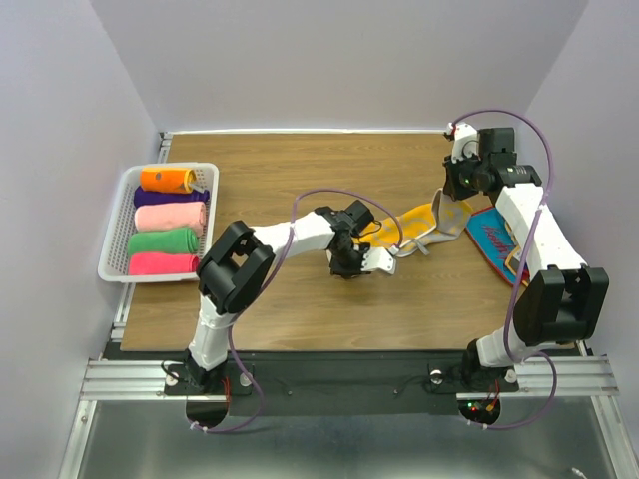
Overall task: Roll the towels
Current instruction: Flatten the towel, then fold the towel
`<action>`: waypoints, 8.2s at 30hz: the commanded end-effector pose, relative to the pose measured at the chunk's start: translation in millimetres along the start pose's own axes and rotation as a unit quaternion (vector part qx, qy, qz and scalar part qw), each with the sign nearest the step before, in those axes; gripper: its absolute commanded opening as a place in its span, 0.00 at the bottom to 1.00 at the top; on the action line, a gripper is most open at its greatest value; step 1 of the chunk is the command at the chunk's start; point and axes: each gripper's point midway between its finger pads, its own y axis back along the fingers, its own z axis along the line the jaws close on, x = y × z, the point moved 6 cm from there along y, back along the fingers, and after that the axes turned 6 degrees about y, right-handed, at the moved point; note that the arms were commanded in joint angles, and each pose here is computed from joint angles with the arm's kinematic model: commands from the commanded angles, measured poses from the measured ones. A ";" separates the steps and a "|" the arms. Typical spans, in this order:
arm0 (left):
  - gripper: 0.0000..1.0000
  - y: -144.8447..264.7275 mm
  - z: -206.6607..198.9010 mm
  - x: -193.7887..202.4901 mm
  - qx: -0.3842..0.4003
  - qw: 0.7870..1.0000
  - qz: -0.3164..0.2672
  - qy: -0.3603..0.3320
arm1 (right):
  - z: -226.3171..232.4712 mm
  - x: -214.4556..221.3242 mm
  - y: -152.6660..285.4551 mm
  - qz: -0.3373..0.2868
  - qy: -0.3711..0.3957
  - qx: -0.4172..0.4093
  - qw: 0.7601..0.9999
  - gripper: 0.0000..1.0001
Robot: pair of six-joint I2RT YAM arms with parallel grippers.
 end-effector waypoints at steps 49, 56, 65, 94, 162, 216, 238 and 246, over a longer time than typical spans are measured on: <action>0.00 228.6 -25.3 97.8 -0.235 0.921 -0.173 0.257 | 26.5 16.0 46.2 -0.021 0.017 -0.033 0.999 0.01; 0.00 208.9 53.7 129.4 -0.263 0.916 -0.157 0.258 | 8.0 15.3 -20.7 -0.006 -0.006 -0.041 0.999 0.01; 0.00 157.0 93.5 153.8 -0.222 0.931 -0.126 0.260 | -6.5 37.1 -77.7 0.044 -0.004 -0.046 0.998 0.01; 0.00 154.5 -22.5 167.9 -0.163 0.963 -0.092 0.195 | 17.0 85.6 -13.5 0.054 0.140 -0.045 0.988 0.01; 0.00 119.2 -52.0 164.3 -0.127 0.976 -0.044 0.171 | 56.1 150.9 26.3 0.114 0.217 -0.138 0.960 0.01; 0.45 64.0 15.1 129.4 -0.110 0.868 -0.055 0.482 | 75.7 179.0 -47.7 0.303 0.184 -0.190 0.915 0.12; 0.64 251.9 203.6 94.2 -0.335 0.786 -0.281 0.437 | 307.8 141.3 -66.8 0.275 0.078 -0.497 0.820 0.19; 0.62 235.1 115.3 116.3 -0.301 0.776 -0.282 0.478 | 367.7 70.3 -82.0 0.198 0.068 -0.561 0.801 0.33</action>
